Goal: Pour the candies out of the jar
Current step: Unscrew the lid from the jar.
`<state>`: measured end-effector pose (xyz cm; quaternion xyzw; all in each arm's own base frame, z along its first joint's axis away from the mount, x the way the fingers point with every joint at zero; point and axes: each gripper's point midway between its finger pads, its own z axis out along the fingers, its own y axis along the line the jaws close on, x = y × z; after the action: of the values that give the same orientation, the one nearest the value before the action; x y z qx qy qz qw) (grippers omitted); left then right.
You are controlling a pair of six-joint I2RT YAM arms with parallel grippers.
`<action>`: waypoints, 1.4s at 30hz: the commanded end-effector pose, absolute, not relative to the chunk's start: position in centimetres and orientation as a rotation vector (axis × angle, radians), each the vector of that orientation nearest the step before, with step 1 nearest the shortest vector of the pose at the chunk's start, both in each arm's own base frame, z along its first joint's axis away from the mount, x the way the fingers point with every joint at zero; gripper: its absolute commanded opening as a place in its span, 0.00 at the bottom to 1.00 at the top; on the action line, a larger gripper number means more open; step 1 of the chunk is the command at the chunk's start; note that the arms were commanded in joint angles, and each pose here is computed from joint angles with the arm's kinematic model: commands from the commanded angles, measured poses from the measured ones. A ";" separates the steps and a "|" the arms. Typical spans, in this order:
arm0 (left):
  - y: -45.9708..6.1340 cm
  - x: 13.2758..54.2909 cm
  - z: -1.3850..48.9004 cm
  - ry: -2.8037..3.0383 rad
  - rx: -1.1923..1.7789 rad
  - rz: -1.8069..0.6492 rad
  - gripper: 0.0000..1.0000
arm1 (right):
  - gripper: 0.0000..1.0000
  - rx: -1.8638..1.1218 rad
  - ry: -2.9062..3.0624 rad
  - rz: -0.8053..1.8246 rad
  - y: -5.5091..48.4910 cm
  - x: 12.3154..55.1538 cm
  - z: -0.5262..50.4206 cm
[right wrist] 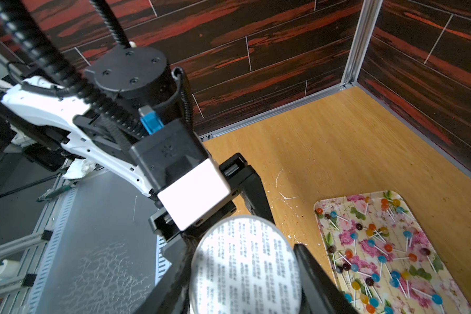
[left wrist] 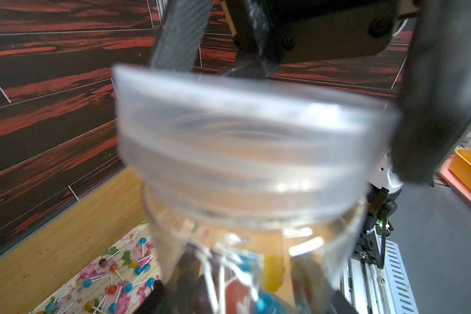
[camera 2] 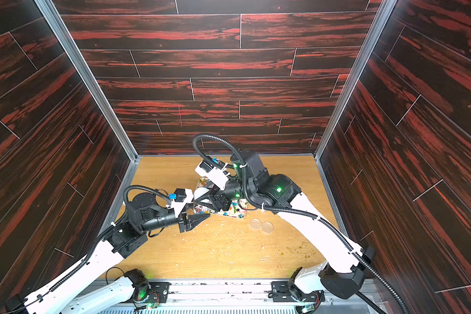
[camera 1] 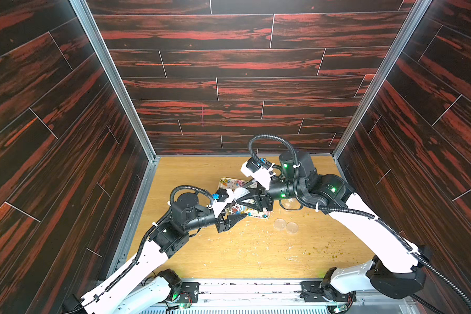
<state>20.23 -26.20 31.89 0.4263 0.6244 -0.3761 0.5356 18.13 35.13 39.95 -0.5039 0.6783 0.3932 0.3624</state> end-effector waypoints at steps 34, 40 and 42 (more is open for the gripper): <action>-26.1 19.7 33.3 1.456 0.984 -0.950 0.41 | 0.48 -1.425 1.514 1.229 34.7 15.3 44.4; -26.1 19.7 33.4 1.454 0.983 -0.948 0.41 | 0.48 -1.405 1.495 1.216 34.3 15.2 45.2; -26.1 19.7 33.3 1.456 0.983 -0.949 0.41 | 0.48 -1.395 1.491 1.204 34.1 15.2 45.5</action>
<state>19.02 -26.61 33.51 0.4337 0.5950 -0.4048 0.5423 16.65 34.43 42.53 -0.5332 0.6248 0.4467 0.3545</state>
